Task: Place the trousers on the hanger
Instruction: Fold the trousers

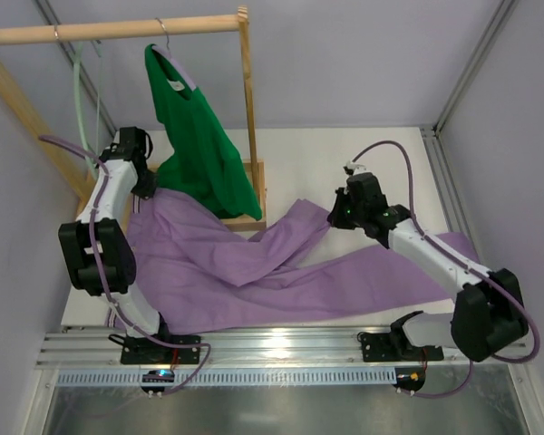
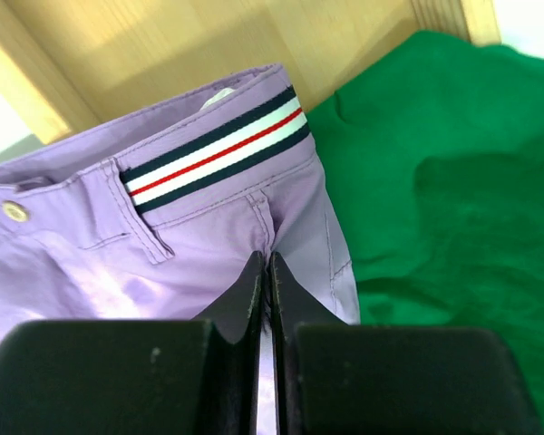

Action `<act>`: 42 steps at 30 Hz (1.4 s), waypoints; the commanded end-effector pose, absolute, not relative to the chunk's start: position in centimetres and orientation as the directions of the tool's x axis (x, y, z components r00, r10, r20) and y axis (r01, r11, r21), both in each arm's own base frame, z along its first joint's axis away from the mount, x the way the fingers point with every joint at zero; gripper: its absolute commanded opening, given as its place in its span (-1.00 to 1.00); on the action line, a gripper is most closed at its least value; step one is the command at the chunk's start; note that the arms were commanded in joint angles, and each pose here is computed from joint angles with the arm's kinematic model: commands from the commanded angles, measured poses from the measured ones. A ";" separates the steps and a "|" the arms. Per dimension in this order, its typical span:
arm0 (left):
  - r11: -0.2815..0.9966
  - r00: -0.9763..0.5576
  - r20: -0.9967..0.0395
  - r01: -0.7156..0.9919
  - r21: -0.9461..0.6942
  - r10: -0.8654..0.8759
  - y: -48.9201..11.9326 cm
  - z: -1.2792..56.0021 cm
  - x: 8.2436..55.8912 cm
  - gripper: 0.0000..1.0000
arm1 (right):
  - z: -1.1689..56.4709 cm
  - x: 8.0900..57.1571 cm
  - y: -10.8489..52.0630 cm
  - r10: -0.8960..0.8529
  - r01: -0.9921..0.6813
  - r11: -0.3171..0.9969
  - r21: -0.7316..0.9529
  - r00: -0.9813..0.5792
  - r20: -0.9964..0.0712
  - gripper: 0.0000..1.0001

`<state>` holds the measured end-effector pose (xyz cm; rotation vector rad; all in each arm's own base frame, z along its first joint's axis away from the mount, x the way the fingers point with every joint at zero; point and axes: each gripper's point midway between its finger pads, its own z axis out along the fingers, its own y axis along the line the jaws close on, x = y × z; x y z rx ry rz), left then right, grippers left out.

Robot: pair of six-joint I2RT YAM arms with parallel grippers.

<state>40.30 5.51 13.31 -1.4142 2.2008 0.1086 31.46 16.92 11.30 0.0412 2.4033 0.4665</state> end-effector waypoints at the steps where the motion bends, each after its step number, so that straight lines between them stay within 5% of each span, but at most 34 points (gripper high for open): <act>1: 0.454 -0.295 -0.534 -0.870 -0.192 -0.792 7.0 15.3 39.4 -0.99 | 17.3 32.1 16.3 0.163 -0.082 0.956 0.280 -0.645 -0.747 -0.92; 20: 0.480 -0.345 -0.574 -0.872 -0.098 -0.743 8.1 13.8 37.1 -1.00 | 14.0 24.3 36.0 -0.196 -0.584 0.731 0.353 -0.676 -0.710 -0.79; 26: 0.488 -0.355 -0.572 -0.868 -0.092 -0.739 8.1 13.3 37.1 -0.99 | 15.0 24.1 32.7 -0.166 -0.530 0.786 0.319 -0.677 -0.717 -0.01; 35: 0.489 -0.352 -0.578 -0.867 -0.096 -0.737 8.2 13.4 37.3 -0.99 | 14.0 26.9 23.5 0.221 -0.084 0.889 0.450 -0.782 -0.583 0.06; 42: 0.494 -0.361 -0.570 -0.865 -0.092 -0.738 8.1 13.1 37.3 -1.00 | 10.9 26.8 20.9 0.283 -0.013 0.892 0.452 -0.764 -0.580 0.01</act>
